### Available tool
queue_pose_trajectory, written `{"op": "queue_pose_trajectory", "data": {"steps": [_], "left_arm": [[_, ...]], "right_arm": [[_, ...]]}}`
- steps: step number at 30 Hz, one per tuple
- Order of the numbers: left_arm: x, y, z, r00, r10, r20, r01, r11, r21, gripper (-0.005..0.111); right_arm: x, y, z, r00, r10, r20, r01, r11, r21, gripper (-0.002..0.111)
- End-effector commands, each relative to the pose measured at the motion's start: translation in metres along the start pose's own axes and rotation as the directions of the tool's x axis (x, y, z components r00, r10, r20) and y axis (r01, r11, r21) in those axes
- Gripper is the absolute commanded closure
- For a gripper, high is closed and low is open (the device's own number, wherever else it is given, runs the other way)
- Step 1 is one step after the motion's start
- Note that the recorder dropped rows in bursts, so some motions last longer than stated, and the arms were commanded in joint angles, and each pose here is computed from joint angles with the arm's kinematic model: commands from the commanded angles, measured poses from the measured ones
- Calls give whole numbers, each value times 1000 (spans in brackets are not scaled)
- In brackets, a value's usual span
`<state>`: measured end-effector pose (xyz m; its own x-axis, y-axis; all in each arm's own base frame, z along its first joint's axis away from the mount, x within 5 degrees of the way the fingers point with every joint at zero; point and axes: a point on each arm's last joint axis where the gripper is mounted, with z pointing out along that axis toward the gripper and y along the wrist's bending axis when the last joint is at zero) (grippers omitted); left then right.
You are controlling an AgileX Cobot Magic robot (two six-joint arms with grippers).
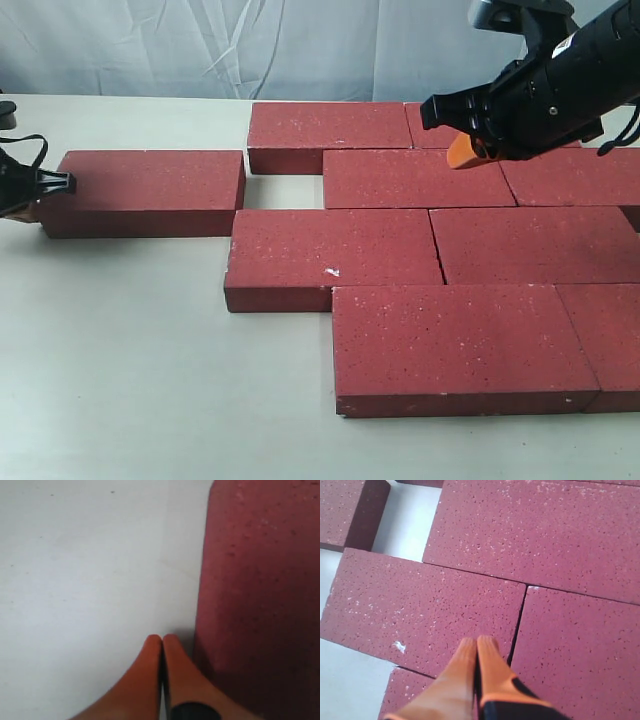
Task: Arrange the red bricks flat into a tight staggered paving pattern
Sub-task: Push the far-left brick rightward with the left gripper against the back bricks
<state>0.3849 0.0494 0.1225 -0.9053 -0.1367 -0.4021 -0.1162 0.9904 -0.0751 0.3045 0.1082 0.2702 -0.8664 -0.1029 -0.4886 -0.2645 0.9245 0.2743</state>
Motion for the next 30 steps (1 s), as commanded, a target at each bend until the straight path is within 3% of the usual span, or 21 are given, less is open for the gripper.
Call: {"op": "queue_pose_trajectory", "data": {"steps": [1,30], "left_arm": [[-3,-14,0,999,45,28,-46,999,13,107],[-1,-63,1,980,188,65,-192,979,63,107]], "right_arm": [[-1,-1,-2,1000,-11,13,11,1000,8,109],[-1,-1,-2,1000,-11,13,11,1000,8,109]]}}
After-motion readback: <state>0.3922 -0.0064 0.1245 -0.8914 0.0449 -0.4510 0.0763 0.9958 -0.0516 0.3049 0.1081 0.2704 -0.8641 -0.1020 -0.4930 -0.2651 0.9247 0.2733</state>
